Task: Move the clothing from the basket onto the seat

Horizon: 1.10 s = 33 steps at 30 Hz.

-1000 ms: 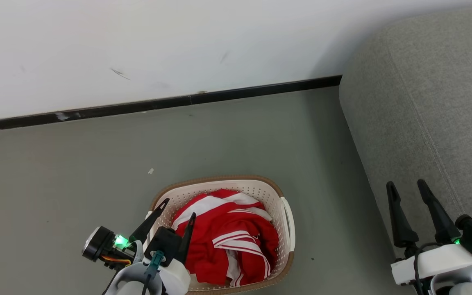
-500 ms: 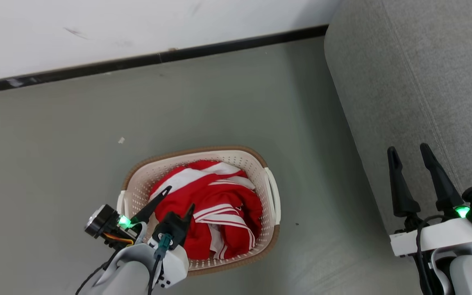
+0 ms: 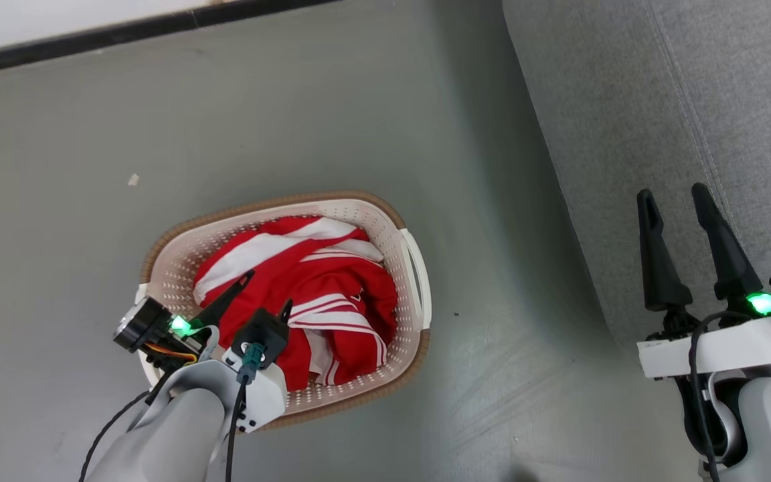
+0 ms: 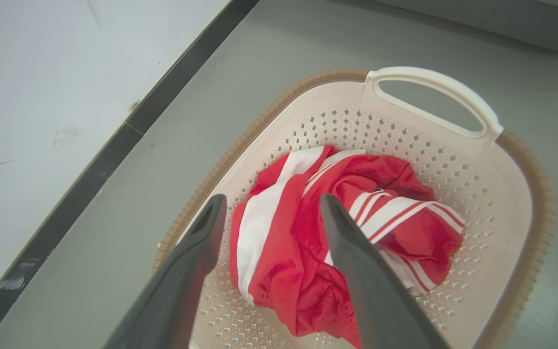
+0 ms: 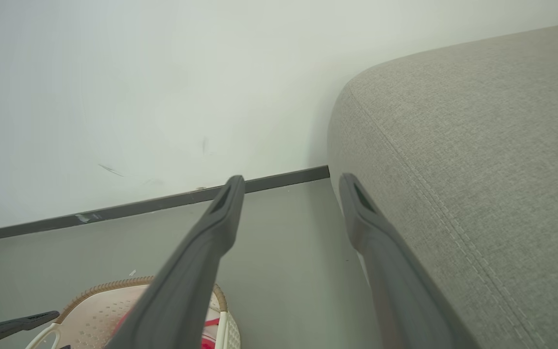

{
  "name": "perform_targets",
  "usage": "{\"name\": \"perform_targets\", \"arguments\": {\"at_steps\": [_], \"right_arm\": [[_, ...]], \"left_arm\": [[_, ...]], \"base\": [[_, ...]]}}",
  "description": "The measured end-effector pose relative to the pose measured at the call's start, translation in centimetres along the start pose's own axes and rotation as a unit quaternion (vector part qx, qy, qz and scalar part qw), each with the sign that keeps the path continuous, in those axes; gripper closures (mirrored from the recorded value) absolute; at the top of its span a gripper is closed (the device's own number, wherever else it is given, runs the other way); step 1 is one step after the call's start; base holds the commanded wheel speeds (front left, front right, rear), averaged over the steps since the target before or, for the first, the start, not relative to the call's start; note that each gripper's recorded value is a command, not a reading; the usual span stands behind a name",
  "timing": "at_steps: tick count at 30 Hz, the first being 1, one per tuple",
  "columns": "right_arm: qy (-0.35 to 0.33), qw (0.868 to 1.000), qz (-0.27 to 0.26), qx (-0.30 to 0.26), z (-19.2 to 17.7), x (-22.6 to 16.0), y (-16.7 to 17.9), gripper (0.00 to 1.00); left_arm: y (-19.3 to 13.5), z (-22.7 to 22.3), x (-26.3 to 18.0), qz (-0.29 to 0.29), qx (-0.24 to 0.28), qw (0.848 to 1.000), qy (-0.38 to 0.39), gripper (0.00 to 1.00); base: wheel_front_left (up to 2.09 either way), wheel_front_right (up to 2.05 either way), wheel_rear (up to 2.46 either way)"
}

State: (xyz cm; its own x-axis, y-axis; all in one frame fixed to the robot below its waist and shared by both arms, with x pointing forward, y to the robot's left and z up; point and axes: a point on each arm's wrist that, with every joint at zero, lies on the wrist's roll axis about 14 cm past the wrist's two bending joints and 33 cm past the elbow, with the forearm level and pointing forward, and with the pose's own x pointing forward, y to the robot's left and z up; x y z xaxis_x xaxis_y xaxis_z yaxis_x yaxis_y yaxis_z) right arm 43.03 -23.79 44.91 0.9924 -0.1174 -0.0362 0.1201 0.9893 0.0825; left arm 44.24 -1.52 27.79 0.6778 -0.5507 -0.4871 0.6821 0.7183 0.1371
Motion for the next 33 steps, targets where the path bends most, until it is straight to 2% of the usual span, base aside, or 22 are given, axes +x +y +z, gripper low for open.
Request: {"name": "perform_targets", "arguments": {"at_steps": [8, 21, 33], "right_arm": [[0.009, 1.000, -0.007, 0.000, -1.1, 1.2, -0.6, 0.00], [0.018, 1.000, -0.017, -0.008, -2.6, 2.8, -1.6, 0.00], [0.029, 0.999, -0.017, -0.008, -4.0, 4.0, -1.8, 0.00]], "left_arm": [[-0.4, -2.7, 2.1, -0.012, -0.005, 1.000, 0.026, 0.00], [-0.8, -6.4, 5.1, -0.041, 0.028, 0.997, 0.058, 0.00], [-1.2, -10.2, 6.8, -0.056, 0.037, 0.992, 0.104, 0.00]], "base": [[0.00, 0.00, 0.00], [0.00, 0.00, 0.00], [0.00, 0.00, 0.00]]}}
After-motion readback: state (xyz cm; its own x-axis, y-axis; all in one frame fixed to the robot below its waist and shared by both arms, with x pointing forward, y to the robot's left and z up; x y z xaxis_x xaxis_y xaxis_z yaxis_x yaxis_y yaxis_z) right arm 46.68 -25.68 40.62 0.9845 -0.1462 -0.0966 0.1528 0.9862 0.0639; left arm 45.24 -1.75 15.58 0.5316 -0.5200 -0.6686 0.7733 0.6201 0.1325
